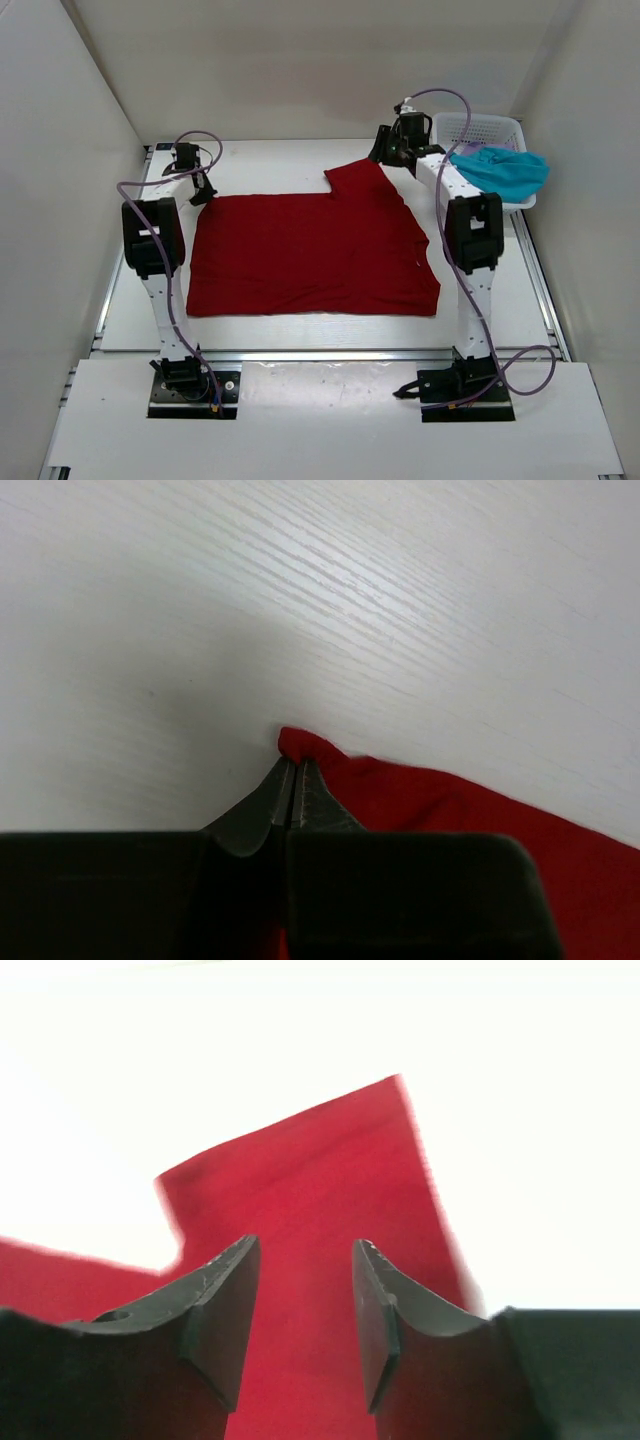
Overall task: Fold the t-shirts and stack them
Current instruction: Grap the side of the flattened tshirt furthest away from the robot with both arms, then fold the other side of the tshirt into a rectangle
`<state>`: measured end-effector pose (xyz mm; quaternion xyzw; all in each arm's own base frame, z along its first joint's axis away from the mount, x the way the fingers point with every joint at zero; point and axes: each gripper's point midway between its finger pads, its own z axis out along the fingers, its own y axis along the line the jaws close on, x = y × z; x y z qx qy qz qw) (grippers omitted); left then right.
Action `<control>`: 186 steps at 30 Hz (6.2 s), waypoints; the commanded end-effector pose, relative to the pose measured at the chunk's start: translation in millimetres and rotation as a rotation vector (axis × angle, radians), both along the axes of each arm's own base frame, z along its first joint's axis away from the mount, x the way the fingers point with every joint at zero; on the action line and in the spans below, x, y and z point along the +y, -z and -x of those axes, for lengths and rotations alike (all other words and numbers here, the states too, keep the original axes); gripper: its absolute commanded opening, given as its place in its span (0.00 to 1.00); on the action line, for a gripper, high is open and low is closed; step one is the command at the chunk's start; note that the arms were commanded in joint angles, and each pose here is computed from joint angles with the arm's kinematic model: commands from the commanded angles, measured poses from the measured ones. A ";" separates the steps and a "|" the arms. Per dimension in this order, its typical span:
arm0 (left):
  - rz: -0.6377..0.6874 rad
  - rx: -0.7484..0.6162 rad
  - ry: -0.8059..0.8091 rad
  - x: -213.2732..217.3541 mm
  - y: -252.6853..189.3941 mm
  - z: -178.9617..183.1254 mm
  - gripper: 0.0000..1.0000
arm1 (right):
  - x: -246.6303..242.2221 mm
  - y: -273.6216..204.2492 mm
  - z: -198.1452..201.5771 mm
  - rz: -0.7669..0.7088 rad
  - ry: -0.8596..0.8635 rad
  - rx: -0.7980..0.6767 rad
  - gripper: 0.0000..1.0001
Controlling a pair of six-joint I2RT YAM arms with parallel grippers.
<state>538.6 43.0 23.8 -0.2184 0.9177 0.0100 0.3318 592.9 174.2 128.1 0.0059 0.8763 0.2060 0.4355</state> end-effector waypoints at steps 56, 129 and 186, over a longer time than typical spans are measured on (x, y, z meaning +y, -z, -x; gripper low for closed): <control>0.236 -0.278 0.035 -30.2 -101.4 21.3 0.00 | 20.0 -43.5 46.5 0.025 -0.205 0.280 0.00; 0.363 -0.478 -0.353 28.9 -98.2 193.7 0.42 | -84.9 4.5 337.1 -0.142 0.163 0.040 0.32; 0.682 -0.289 0.212 -209.2 -63.0 148.0 0.33 | 12.0 46.3 300.0 0.105 -0.186 0.238 0.18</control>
